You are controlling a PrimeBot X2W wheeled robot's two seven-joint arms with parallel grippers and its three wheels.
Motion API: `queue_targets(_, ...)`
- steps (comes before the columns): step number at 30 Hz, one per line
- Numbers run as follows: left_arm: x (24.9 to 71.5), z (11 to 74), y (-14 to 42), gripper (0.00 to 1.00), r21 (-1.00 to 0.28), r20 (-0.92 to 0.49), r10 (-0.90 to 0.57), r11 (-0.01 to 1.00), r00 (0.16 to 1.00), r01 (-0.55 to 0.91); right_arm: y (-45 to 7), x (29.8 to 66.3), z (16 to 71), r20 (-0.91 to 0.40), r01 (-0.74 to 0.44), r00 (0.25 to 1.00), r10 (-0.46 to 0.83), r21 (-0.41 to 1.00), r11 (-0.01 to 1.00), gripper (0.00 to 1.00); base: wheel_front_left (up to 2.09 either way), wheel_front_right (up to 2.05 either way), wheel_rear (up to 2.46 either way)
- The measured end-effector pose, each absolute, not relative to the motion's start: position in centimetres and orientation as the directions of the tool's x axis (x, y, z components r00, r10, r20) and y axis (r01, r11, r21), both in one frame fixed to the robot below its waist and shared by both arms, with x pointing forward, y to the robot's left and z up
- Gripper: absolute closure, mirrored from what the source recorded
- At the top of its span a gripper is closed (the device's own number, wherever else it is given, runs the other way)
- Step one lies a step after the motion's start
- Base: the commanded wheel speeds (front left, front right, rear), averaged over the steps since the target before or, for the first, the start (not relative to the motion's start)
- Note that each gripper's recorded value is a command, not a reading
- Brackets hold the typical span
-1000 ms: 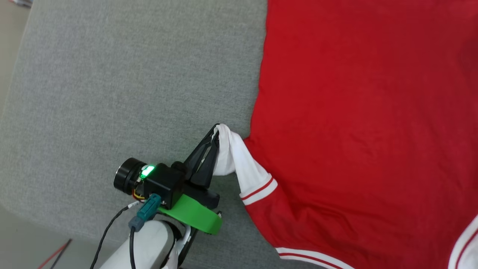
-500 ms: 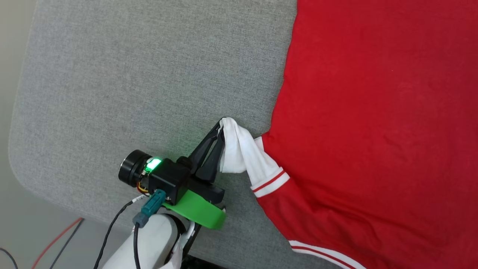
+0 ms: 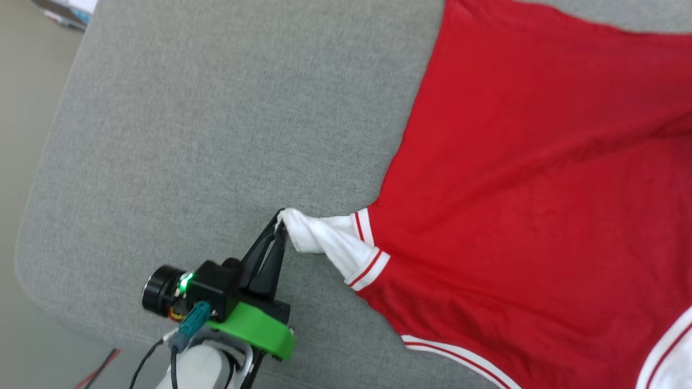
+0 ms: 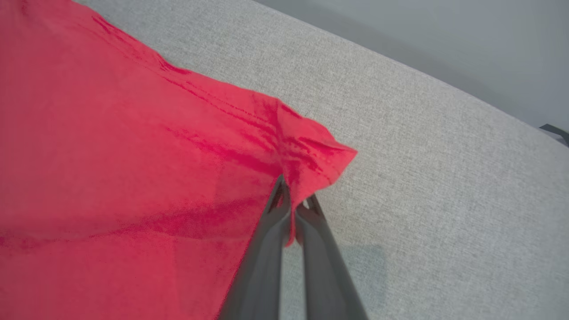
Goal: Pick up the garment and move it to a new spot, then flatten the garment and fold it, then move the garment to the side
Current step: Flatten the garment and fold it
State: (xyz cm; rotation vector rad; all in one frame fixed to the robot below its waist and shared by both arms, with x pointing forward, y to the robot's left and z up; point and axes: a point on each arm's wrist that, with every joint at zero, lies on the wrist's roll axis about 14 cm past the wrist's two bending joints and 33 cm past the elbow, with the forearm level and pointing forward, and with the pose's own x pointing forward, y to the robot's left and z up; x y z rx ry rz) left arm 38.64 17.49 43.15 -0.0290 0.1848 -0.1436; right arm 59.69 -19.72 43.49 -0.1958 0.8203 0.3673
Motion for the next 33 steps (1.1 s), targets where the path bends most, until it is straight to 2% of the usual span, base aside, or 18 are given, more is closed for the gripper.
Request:
queue_targets(7,36.9,44.7,18.0,1.0,-0.04,-0.145,-0.122,0.992,0.982,0.118,-24.5,51.4,44.7,-0.762,-0.4,0.612,0.211,-0.068,0.914,1.0,0.0,0.0,0.0)
queue_targets(13,36.9,45.5,16.7,1.0,-0.047,-0.117,-0.167,0.986,0.979,0.163,-29.3,43.7,43.8,-0.787,-0.31,0.596,0.157,-0.046,0.95,1.0,0.0,0.0,0.0)
queue_targets(18,37.5,46.2,15.6,1.0,-0.049,-0.092,-0.2,0.979,0.976,0.196,-31.1,36.1,40.9,-0.839,-0.23,0.526,0.135,0.012,0.973,1.0,0.0,0.0,0.0)
queue_targets(22,37.9,46.4,14.7,1.0,-0.052,-0.08,-0.23,0.973,0.97,0.226,-30.6,30.0,37.8,-0.888,-0.16,0.433,0.155,0.093,0.983,1.0,0.0,0.0,0.0)
queue_targets(25,38.0,46.3,14.6,1.0,-0.052,-0.082,-0.236,0.971,0.968,0.232,-29.6,27.0,35.9,-0.91,-0.114,0.376,0.175,0.143,0.983,1.0,0.0,0.0,0.0)
queue_targets(26,38.0,46.2,14.6,1.0,-0.051,-0.085,-0.234,0.972,0.969,0.23,-29.5,27.0,35.8,-0.905,-0.103,0.387,0.176,0.147,0.984,1.0,0.0,0.0,0.0)
queue_targets(27,38.0,46.1,14.6,1.0,-0.05,-0.088,-0.234,0.972,0.968,0.23,-29.7,27.3,35.9,-0.899,-0.1,0.404,0.167,0.138,0.985,0.78,0.0,0.0,0.0)
queue_targets(28,38.0,46.1,14.7,1.0,-0.049,-0.088,-0.233,0.972,0.968,0.23,-29.8,27.6,36.1,-0.894,-0.097,0.419,0.161,0.133,0.986,0.07,0.0,0.0,0.0)
queue_targets(29,38.0,46.2,14.7,1.0,-0.047,-0.087,-0.234,0.972,0.968,0.23,-29.9,28.1,36.4,-0.884,-0.096,0.44,0.157,0.128,0.987,0.0,0.0,0.0,0.0)
queue_targets(33,38.0,46.6,14.7,1.0,-0.042,-0.076,-0.235,0.972,0.969,0.232,-29.9,31.6,39.6,-0.811,-0.114,0.562,0.16,0.115,0.987,0.0,0.0,0.0,0.0)
